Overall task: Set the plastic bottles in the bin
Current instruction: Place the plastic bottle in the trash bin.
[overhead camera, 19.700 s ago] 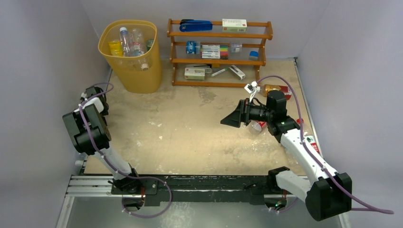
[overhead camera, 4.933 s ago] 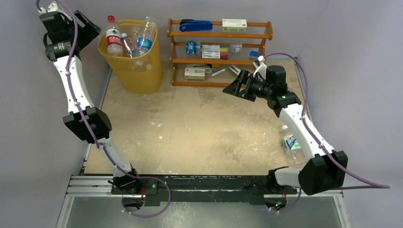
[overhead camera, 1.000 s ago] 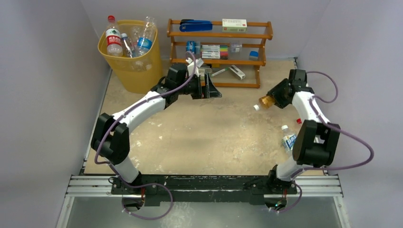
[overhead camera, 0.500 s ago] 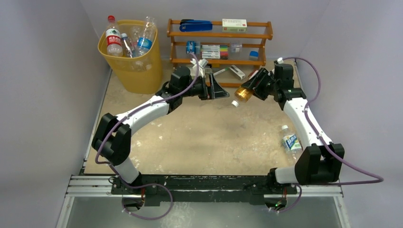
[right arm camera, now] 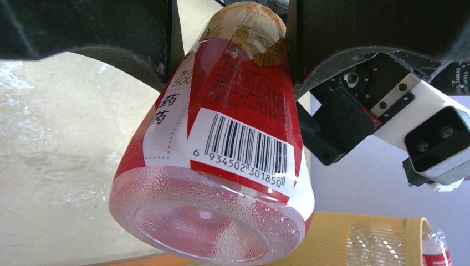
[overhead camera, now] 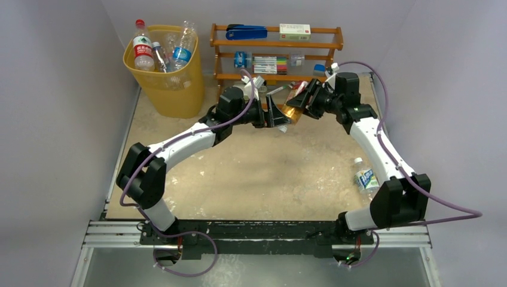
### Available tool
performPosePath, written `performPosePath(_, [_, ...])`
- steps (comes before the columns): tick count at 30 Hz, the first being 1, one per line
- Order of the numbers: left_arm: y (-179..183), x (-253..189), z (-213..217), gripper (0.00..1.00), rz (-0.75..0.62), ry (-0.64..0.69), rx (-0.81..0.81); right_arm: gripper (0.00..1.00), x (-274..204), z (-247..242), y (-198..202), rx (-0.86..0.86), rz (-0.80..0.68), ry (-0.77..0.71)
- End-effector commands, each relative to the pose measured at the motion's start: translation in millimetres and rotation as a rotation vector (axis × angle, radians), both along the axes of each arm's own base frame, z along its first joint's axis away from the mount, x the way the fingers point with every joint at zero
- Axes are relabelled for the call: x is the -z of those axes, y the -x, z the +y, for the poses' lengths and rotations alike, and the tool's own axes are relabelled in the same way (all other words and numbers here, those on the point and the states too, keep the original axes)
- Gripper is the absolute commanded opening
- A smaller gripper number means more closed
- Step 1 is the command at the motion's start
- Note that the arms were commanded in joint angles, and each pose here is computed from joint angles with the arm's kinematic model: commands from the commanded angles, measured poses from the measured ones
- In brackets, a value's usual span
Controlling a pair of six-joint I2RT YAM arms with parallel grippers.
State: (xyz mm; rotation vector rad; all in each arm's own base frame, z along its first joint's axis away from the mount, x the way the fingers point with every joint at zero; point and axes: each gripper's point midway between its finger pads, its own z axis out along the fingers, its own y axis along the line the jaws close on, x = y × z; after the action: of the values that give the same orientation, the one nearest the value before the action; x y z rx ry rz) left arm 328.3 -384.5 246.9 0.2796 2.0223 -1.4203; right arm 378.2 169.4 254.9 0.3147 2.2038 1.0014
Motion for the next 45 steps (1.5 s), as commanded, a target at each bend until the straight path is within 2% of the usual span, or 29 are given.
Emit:
performPosePath(1, [-3.8,-29.4,-1.8,0.85,-0.109,0.035,-0.016,0.54,-30.0,18.9,-2.2,-0.068,-0.086,-0.049])
performPosePath(13, [-7.4,-34.1,-2.2,0.83,-0.132,0.047,-0.037,0.54,-29.1,41.8,5.2,-0.115,-0.081,-0.062])
performPosePath(15, [-8.0,-33.5,-2.6,0.78,-0.133,0.047,-0.039,0.54,-29.0,43.3,5.9,-0.119,-0.078,-0.066])
performPosePath(22, [-11.4,-32.8,-1.3,0.44,-0.132,0.045,-0.060,0.56,-35.4,46.5,9.8,-0.130,-0.088,-0.078])
performPosePath(23, [-11.7,-33.6,-1.1,0.43,-0.134,0.046,-0.063,0.57,-35.3,46.4,10.4,-0.129,-0.086,-0.078])
performPosePath(26, [-11.9,-36.0,-0.3,0.40,-0.141,0.048,-0.069,0.63,-34.9,45.7,12.5,-0.129,-0.084,-0.076])
performPosePath(30, [-11.7,-38.6,1.5,0.37,-0.148,0.044,-0.073,0.81,-36.2,44.4,15.4,-0.127,-0.085,-0.074])
performPosePath(32, [-12.6,-39.8,2.6,0.37,-0.154,0.039,-0.077,0.85,-37.9,43.3,16.5,-0.123,-0.089,-0.070])
performPosePath(35, [-15.4,-39.5,6.2,0.36,-0.150,0.023,-0.084,1.00,-40.4,41.3,20.2,-0.123,-0.086,-0.059])
performPosePath(45, [-53.7,-57.4,77.0,0.36,-0.150,0.006,-0.199,1.00,-76.7,18.7,29.7,-0.036,-0.159,0.008])
